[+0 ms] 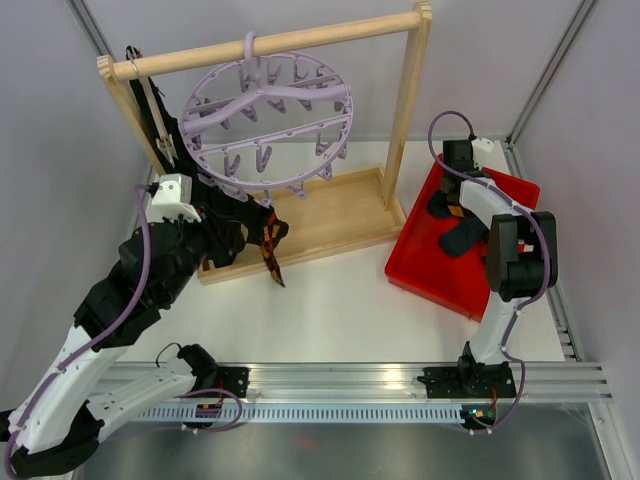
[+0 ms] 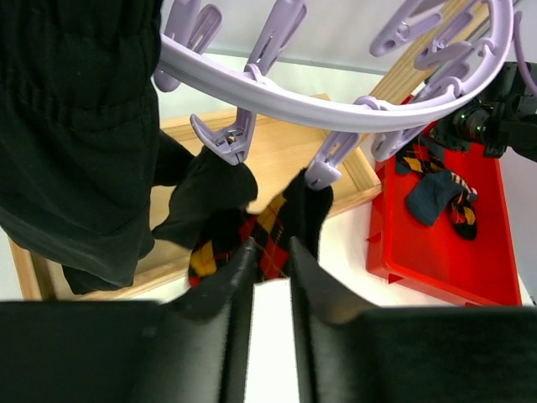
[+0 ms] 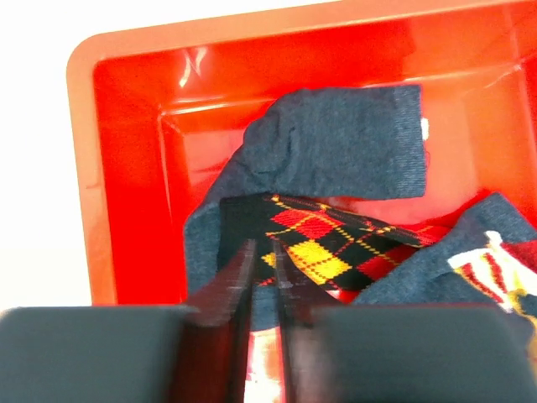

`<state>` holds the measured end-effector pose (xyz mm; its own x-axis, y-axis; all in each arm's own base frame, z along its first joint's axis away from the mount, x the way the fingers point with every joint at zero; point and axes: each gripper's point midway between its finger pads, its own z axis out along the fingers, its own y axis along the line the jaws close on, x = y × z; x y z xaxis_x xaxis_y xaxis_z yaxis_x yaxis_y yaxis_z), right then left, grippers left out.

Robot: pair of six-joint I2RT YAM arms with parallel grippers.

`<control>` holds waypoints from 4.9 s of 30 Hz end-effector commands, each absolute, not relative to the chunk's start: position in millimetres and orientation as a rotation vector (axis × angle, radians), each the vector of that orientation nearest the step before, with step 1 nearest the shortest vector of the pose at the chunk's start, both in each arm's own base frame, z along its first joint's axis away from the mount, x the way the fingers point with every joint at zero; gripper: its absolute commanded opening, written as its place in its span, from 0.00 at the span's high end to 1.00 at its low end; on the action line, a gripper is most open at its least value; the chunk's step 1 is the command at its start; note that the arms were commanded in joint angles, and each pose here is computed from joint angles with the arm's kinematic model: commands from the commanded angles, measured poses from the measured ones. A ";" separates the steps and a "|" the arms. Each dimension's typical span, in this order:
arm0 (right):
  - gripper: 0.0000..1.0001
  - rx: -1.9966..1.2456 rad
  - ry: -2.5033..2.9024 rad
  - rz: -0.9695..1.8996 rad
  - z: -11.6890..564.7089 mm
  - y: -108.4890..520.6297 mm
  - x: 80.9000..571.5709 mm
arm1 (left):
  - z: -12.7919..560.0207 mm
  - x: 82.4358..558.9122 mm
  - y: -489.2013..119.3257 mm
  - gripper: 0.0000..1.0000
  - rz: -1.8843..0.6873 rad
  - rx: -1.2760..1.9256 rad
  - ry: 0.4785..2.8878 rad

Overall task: Clip the socks to the hanger
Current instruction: Clamp the sock onto the hanger, then pick up the sock from the bin.

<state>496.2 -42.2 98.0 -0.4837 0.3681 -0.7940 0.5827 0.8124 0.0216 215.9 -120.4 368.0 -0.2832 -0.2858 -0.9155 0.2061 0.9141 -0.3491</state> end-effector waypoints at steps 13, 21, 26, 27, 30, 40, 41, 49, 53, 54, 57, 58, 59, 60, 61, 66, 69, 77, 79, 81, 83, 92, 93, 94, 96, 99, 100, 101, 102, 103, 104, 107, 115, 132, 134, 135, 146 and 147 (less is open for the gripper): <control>0.36 0.682 2.159 -0.279 79.3 -36.7 521.1 | 380.1 215.5 -128.3 0.64 -0.519 -0.016 1.756; 0.39 0.701 2.156 -0.342 64.8 -45.2 523.3 | 382.6 214.4 -129.0 0.63 -0.526 -0.005 1.750; 0.45 0.713 2.161 -0.355 56.2 -47.9 523.4 | 382.4 213.0 -128.7 0.63 -0.527 0.001 1.752; 0.46 0.717 2.163 -0.353 53.7 -48.3 523.4 | 383.1 212.9 -128.5 0.63 -0.527 0.002 1.751; 0.63 0.727 2.163 -0.351 53.7 -50.1 521.8 | 384.0 211.8 -127.2 0.63 -0.528 -0.001 1.748; 1.00 0.736 2.132 -0.332 76.8 -50.9 510.1 | 388.5 206.1 -125.5 0.63 -0.551 0.005 1.734; 1.00 0.736 2.115 -0.321 87.6 -50.7 509.1 | 390.0 205.0 -124.8 0.63 -0.553 0.006 1.729; 1.00 0.731 2.056 -0.246 135.8 -46.4 483.8 | 419.8 189.9 -132.7 0.60 -0.653 0.096 1.635; 1.00 0.705 2.022 -0.192 171.6 -42.2 469.5 | 443.6 183.8 -156.9 0.59 -0.760 0.209 1.571; 1.00 0.700 2.019 -0.184 176.0 -41.3 466.3 | 450.0 181.3 -166.7 0.59 -0.799 0.254 1.551; 1.00 0.689 1.992 -0.146 200.3 -38.1 455.6 | 455.9 189.5 -191.9 0.58 -0.853 0.316 1.548; 1.00 0.684 1.976 -0.130 212.5 -36.6 450.1 | 464.0 188.5 -200.9 0.58 -0.892 0.342 1.516; 1.00 0.677 1.966 -0.114 219.9 -35.3 448.5 | 462.7 193.8 -209.6 0.57 -0.903 0.354 1.520; 1.00 0.676 1.966 -0.106 224.5 -34.3 444.9 | 471.4 193.4 -215.2 0.57 -0.926 0.366 1.489; 1.00 0.672 1.945 -0.090 236.4 -33.4 441.0 | 472.2 196.7 -222.2 0.56 -0.936 0.376 1.488; 1.00 0.646 1.908 -0.039 268.2 -28.2 429.4 | 497.0 194.1 -248.6 0.54 -0.966 0.438 1.416; 1.00 0.636 1.880 -0.028 286.2 -28.1 421.9 | 495.3 201.6 -274.1 0.53 -0.915 0.477 1.422; 1.00 0.592 1.853 0.087 324.1 -12.6 403.1 | 481.0 199.5 -357.8 0.51 -0.919 0.582 1.334; 1.00 0.581 1.836 0.107 335.7 -10.4 396.0 | 473.0 203.6 -377.8 0.50 -0.926 0.581 1.264; 1.00 0.574 1.838 0.113 342.7 -9.4 388.3 | 471.1 207.5 -390.3 0.49 -0.942 0.564 1.206; 1.00 0.558 1.830 0.141 353.5 -5.1 380.7 | 465.4 213.9 -408.8 0.49 -0.934 0.573 1.181; 1.00 0.447 1.838 0.358 376.7 30.2 356.0 | 428.8 255.9 -466.0 0.44 -0.804 0.595 1.174; 1.00 0.442 1.830 0.367 380.5 31.3 353.9 | 430.4 257.9 -468.4 0.43 -0.797 0.591 1.156; 1.00 0.421 1.831 0.401 383.6 37.4 349.8 | 425.3 261.9 -474.2 0.43 -0.791 0.591 1.157; 1.00 0.411 1.830 0.426 386.2 41.3 346.9 | 423.7 265.9 -480.1 0.42 -0.788 0.588 1.148; 1.00 0.391 1.828 0.460 392.0 46.9 342.0 | 414.2 274.6 -494.3 0.42 -0.782 0.592 1.163; 1.00 0.385 1.829 0.471 393.6 48.5 340.5 | 417.2 277.6 -496.2 0.42 -0.783 0.583 1.157; 1.00 0.383 1.827 0.477 395.0 49.3 339.3 | 408.3 281.3 -502.4 0.42 -0.778 0.586 1.171; 1.00 0.377 1.819 0.480 399.3 49.7 337.5 | 407.7 283.6 -503.9 0.42 -0.777 0.585 1.172; 1.00 0.375 1.822 0.480 399.6 49.9 335.0 | 408.5 287.5 -505.4 0.42 -0.779 0.580 1.174; 1.00 0.371 1.814 0.483 404.3 50.1 333.3 | 401.5 291.1 -510.2 0.41 -0.781 0.581 1.187; 1.00 0.354 1.812 0.496 409.5 52.6 327.8 | 399.3 299.4 -512.6 0.42 -0.776 0.565 1.197; 1.00 0.316 1.792 0.540 423.0 59.9 318.1 | 393.2 312.0 -517.0 0.42 -0.787 0.565 1.203; 1.00 0.294 1.804 0.577 418.4 66.4 312.7 | 399.6 310.6 -520.7 0.42 -0.840 0.532 1.188; 1.00 0.286 1.803 0.594 419.2 69.1 311.6 | 401.0 311.8 -520.1 0.42 -0.837 0.529 1.183; 1.00 0.285 1.806 0.598 418.7 70.1 311.4 | 401.1 311.6 -521.0 0.42 -0.836 0.529 1.182; 1.00 0.272 1.812 0.603 418.9 71.3 307.2 | 408.9 316.5 -520.3 0.44 -0.833 0.491 1.160; 1.00 0.271 1.815 0.601 418.2 71.2 307.0 | 408.0 316.9 -520.4 0.45 -0.832 0.489 1.160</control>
<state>314.3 69.0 408.1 -0.3410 0.4642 -0.8175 -0.0868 0.8503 0.5190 315.6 -520.8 377.2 0.1336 -0.2175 -0.9669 0.7839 0.6201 -0.0312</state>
